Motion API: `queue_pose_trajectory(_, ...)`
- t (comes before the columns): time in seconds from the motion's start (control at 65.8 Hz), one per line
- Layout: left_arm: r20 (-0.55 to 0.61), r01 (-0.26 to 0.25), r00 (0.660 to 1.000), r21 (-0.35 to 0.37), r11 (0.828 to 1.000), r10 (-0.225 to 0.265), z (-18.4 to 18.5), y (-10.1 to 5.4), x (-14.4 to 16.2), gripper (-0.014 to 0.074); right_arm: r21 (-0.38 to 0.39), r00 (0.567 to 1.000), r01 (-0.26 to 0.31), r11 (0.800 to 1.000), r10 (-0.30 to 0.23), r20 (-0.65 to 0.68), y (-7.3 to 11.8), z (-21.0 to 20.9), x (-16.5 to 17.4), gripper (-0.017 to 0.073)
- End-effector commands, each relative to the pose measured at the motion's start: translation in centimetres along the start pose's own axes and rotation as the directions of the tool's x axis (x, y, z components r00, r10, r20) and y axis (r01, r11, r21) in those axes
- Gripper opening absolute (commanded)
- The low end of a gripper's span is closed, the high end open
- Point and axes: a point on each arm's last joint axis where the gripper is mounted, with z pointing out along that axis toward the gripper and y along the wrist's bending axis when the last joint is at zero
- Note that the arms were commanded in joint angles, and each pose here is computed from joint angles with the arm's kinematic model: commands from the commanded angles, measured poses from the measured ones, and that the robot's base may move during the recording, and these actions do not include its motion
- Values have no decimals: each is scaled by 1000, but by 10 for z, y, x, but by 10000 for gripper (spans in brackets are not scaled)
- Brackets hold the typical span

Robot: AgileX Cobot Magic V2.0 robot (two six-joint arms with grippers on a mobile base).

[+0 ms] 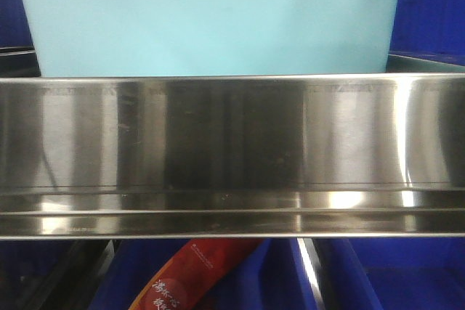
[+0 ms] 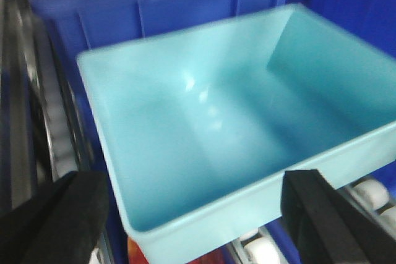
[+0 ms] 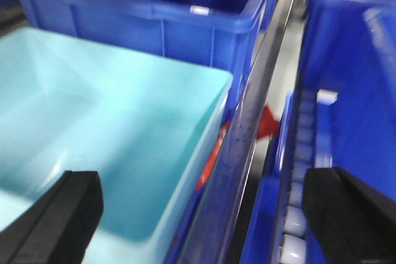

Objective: Fetch blue bin and place on conveyor start
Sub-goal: 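Grip the turquoise bin's side walls with both grippers on the shelf, then lift the turquoise bin with both grippers and pull it off the shelf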

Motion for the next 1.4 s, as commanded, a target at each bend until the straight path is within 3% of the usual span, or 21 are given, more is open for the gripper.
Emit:
queue_pose_trajectory(0.0,-92,53,994,-27,998,-55,17,4,-14,473,-6,997,-18,1000,17,-81,0,18,-17,558)
queue_pose_trajectory(0.122,-158,113,980,-77,991,-124,46,17,-32,473,-1,970,-86,996,84,-230,-1,45,-36,558)
queue_pose_trajectory(0.228,-196,171,963,-91,981,-186,72,28,-37,473,4,945,-99,995,95,-314,-2,71,-46,558)
queue_pose_trajectory(0.349,-280,180,937,-128,975,-209,104,38,-28,473,16,919,-116,993,114,-378,-4,103,-43,558)
queue_pose_trajectory(0.714,-400,182,889,-142,973,-225,155,41,-6,473,43,831,-132,990,134,-539,-9,177,-6,545)
queue_pose_trajectory(0.805,-407,185,885,-141,972,-228,157,41,-4,442,42,822,-130,991,132,-554,-7,183,-1,460)
queue_pose_trajectory(0.866,-412,185,882,-142,972,-228,158,41,-4,362,43,818,-131,991,132,-559,-8,185,0,358)
queue_pose_trajectory(1.048,-417,184,880,-143,972,-228,158,41,-3,-117,45,819,-126,991,130,-559,-8,185,0,-114)
queue_pose_trajectory(1.079,-417,184,880,-143,972,-228,158,41,-3,-111,46,819,-124,991,129,-559,-8,185,0,-170)
queue_pose_trajectory(1.383,-401,185,888,-140,973,-227,146,40,-8,-111,44,842,-118,992,123,-525,-7,168,-10,-151)
